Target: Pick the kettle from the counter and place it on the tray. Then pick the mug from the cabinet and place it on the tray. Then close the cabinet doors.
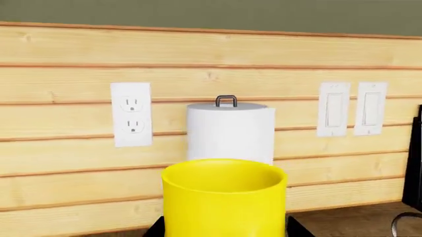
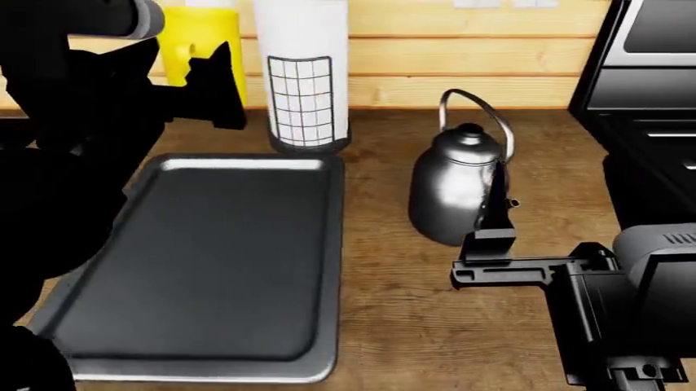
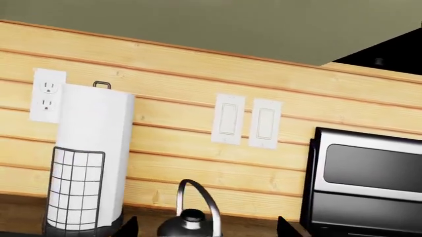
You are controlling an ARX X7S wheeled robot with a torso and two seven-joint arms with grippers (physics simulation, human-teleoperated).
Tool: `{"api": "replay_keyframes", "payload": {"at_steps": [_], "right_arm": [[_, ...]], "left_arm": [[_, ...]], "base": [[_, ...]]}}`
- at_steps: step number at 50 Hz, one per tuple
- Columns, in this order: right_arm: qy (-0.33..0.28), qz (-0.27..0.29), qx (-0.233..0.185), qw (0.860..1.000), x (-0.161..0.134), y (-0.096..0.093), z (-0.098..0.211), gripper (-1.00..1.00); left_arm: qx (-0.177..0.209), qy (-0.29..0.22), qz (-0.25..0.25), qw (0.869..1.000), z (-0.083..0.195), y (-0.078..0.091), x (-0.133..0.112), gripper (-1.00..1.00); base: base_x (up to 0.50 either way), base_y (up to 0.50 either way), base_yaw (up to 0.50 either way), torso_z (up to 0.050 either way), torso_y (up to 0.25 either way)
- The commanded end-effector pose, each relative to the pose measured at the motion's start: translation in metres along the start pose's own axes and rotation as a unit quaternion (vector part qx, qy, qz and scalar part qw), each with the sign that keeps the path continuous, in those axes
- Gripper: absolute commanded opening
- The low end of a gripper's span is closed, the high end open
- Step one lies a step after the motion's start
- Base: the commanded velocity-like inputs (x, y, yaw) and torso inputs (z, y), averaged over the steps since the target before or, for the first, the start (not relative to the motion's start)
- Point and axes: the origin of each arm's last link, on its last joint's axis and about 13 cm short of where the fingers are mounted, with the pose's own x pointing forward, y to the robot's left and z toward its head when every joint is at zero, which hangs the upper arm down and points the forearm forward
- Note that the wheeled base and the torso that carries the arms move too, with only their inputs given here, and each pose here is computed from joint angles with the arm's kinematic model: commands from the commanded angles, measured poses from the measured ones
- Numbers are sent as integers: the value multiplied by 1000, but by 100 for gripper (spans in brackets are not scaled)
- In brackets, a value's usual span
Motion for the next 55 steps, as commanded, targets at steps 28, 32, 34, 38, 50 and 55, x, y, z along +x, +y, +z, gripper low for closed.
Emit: {"api": "replay_keyframes", "payload": {"at_steps": [28,32,34,38,50,55], "right_arm": [[18,-2,37,999,3,-3,-7,100],[20,-1,38,999,3,-3,-9,100],[20,-1,39,999,3,-3,-9,100],[22,-1,40,999,3,-3,-11,100],[26,0,43,999,3,-3,-14,100],[26,0,44,999,3,-3,-14,100]], "left_arm": [[-8,104,84,991,-80,9,69,-100],[-8,128,104,986,-92,12,72,-100],[-5,141,111,984,-98,12,73,-100],[-2,160,124,979,-106,14,74,-100],[12,183,151,971,-117,21,73,-100],[11,187,140,972,-119,20,70,-100]], "base": [[0,143,0,0,0],[0,0,0,0,0],[0,0,0,0,0],[0,0,0,0,0],[0,0,0,0,1],[0,0,0,0,0]]}}
